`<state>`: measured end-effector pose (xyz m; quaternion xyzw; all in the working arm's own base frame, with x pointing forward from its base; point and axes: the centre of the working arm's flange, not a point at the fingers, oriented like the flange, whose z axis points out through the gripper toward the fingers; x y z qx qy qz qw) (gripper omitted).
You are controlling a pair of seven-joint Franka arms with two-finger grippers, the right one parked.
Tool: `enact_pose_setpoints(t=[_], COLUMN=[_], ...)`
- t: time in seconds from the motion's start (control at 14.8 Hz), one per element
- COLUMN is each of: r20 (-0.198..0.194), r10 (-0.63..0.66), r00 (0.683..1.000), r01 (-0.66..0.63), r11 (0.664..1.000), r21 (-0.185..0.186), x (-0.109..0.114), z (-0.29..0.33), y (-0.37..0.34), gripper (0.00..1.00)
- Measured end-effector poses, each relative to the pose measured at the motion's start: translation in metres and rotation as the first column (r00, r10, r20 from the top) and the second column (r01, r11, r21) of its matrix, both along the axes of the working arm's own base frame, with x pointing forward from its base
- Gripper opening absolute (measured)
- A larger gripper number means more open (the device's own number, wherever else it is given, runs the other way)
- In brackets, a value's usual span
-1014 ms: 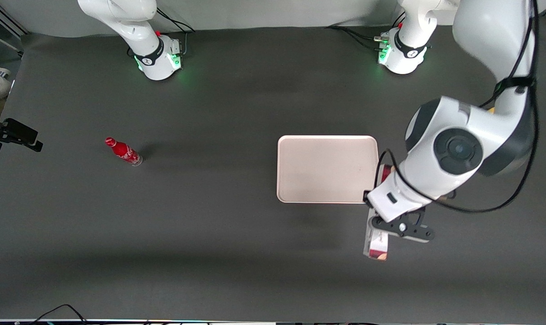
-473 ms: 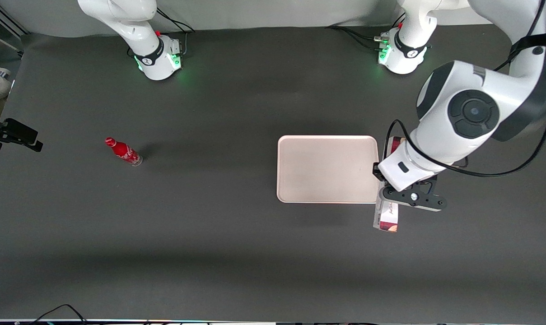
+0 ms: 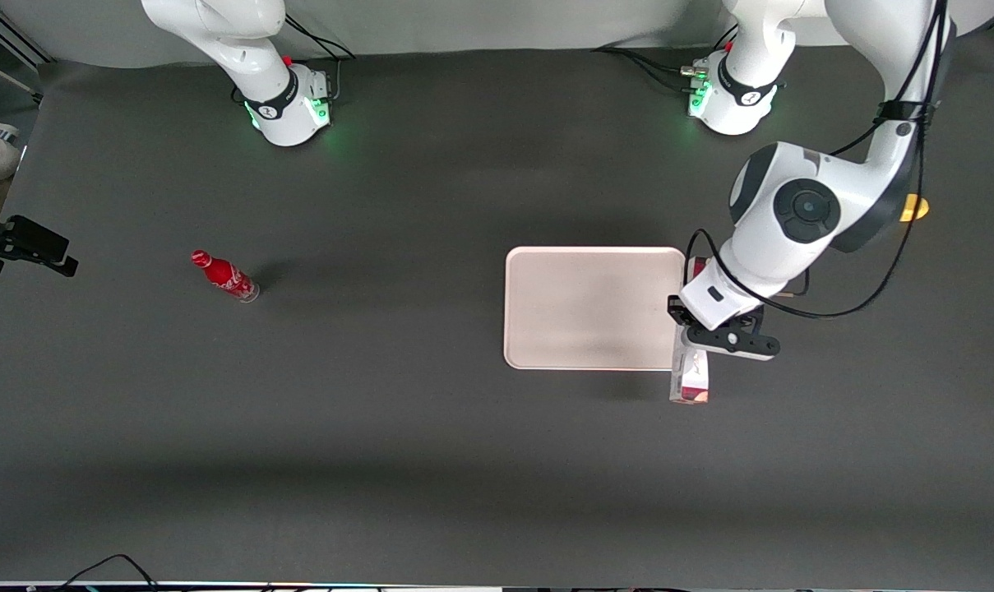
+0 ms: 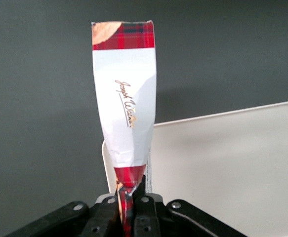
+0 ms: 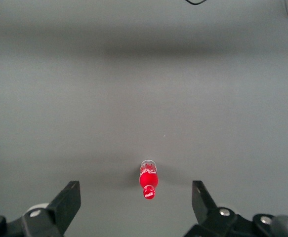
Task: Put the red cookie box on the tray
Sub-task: 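Carry the held cookie box over the white tray's edge, then lower the cookie box upright onto the tray and open the left gripper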
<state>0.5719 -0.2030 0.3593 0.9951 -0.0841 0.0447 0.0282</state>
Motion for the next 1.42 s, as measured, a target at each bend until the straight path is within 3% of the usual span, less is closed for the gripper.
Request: enact_pose_setpoints(t=[0.41, 0.74, 1.42], r20=[0.036, 0.053, 0.045], r10=[0.082, 0.182, 0.190], r00=[0.996, 0.982, 0.981], r01=[-0.081, -0.178, -0.186], r11=[0.996, 0.982, 0.979], r21=[-0.029, -0.069, -0.082], x=[-0.062, -0.093, -0.105], z=[-0.073, -0.100, -0.122], y=[0.012, 0.009, 0.011], gripper=[0.08, 0.08, 0.08])
